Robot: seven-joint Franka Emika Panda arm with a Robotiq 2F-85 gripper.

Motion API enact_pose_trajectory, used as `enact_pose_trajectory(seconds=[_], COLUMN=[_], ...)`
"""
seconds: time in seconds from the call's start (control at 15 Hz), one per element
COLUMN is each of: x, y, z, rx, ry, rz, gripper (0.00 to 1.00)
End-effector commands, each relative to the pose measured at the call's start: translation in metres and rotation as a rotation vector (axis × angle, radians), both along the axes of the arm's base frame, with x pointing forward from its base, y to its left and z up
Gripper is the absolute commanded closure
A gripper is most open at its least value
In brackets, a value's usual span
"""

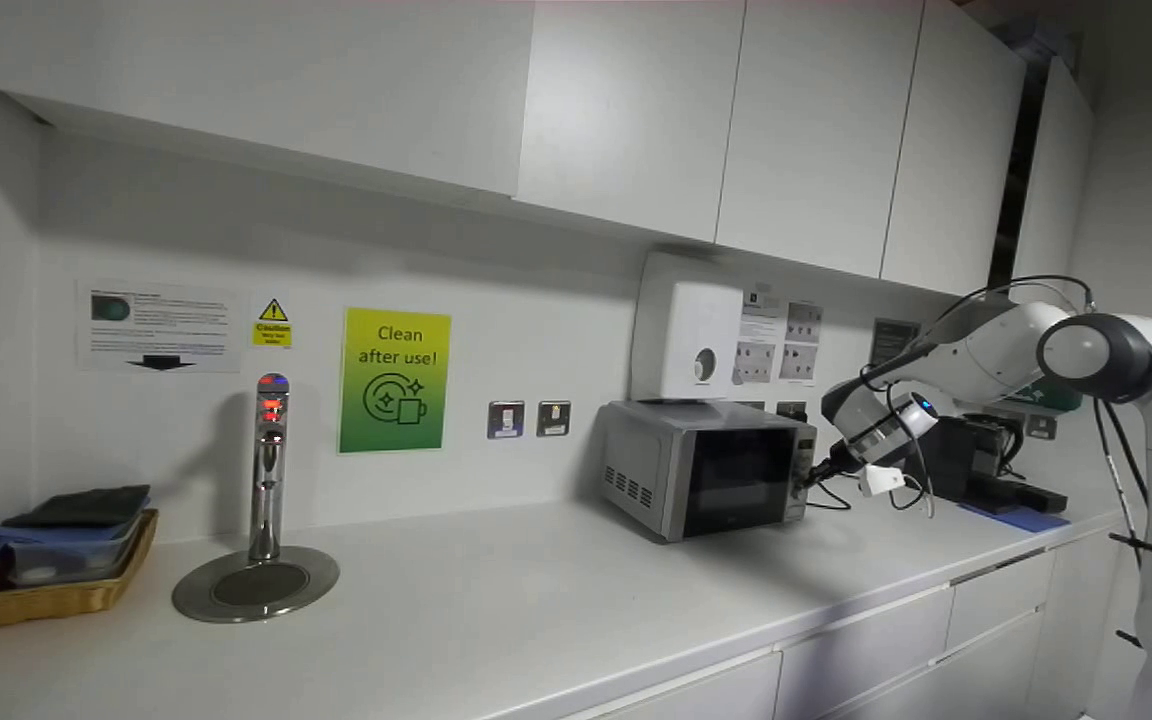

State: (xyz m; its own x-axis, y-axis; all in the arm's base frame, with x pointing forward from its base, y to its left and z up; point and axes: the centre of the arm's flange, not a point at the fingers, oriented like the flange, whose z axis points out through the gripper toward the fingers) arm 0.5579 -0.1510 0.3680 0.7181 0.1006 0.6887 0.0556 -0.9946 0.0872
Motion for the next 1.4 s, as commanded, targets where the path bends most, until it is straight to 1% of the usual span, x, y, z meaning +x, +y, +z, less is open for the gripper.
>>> enact_pose_trajectory(seconds=[0.0,0.27,0.67,1.33], x=[-0.009,-0.015,-0.014,0.003], y=[-0.003,-0.004,-0.004,0.002], z=[0.007,0.007,0.007,0.019], rx=[-0.021,-0.037,-0.056,-0.019], ry=[-0.031,-0.032,-0.033,-0.061], rz=[0.018,0.046,0.063,0.026], gripper=[1.00,1.00,1.00,1.00])
